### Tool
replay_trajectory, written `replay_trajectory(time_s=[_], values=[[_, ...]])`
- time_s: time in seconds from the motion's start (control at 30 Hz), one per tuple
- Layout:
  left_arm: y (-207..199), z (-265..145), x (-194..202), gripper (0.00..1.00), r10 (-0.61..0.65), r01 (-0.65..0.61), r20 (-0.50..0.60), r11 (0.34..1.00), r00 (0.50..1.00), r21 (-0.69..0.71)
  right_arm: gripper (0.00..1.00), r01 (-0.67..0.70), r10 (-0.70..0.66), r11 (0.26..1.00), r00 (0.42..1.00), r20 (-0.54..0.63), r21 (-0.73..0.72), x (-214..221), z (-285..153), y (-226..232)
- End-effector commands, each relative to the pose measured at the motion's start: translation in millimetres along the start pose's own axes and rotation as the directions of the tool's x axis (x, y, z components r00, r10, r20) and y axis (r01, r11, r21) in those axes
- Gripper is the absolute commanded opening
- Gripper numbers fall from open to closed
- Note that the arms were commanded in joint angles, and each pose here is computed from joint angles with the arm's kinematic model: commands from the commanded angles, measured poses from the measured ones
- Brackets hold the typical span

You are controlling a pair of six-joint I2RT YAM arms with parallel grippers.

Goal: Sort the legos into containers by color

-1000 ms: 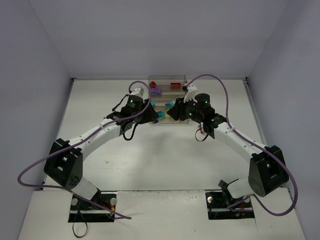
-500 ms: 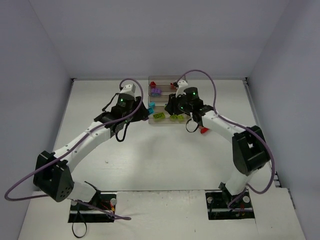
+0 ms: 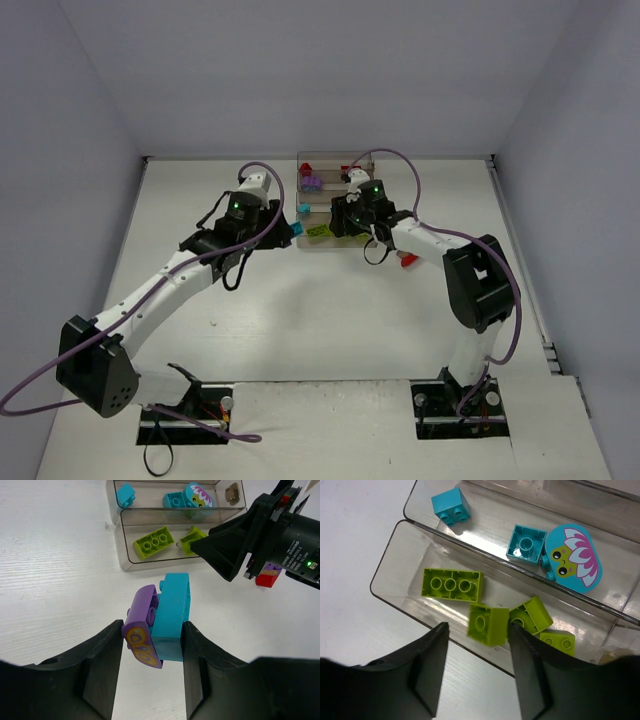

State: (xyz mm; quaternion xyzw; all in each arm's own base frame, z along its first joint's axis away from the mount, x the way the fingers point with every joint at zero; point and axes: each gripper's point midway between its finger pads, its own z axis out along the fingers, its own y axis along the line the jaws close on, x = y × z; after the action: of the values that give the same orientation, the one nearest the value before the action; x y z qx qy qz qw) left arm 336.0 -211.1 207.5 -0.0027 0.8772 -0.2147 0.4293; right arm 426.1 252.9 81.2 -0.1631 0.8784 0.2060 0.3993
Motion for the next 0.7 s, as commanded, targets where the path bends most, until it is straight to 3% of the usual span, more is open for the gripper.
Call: replay_trajectory(time_s=[0.0,0.1,0.27,0.47,0.67], values=[[-11.7,-5.7,-18.1,0.0,0.026,-0.029,0.048,0.998,0.998,0.05,0.52,0.05,-0.05,0.999,0.989,0.141,0.001,-53.8,-8.0,8.4],[-15.3,-2.6,-15.3,0.0,0.042,-0.044,0.026,0.997,0.999,0.068,0.59,0.071,-0.069,0.997,0.987,0.144,-0.009,-56.5,-11.2,10.8],[-24.1,-0.3,-14.1,0.0,0.08,-0.079,-0.001,0.99,0.997,0.113,0.59,0.208,-0.181,0.972,0.96,0.214,-0.108,-75.9,-45.8,36.6],[-36.6,-6.0,-13.9,0.0,0.219,-0.201,-0.049,0.95,0.975,0.241,0.59,0.517,-0.417,0.819,0.834,0.361,-0.247,-79.8,-112.2,83.5],[-43.6,-12.7,-26.2,0.0,0.28,-0.236,-0.079,0.905,0.957,0.354,0.66,0.604,-0.478,0.724,0.787,0.389,-0.332,-63.9,-147.9,115.6]])
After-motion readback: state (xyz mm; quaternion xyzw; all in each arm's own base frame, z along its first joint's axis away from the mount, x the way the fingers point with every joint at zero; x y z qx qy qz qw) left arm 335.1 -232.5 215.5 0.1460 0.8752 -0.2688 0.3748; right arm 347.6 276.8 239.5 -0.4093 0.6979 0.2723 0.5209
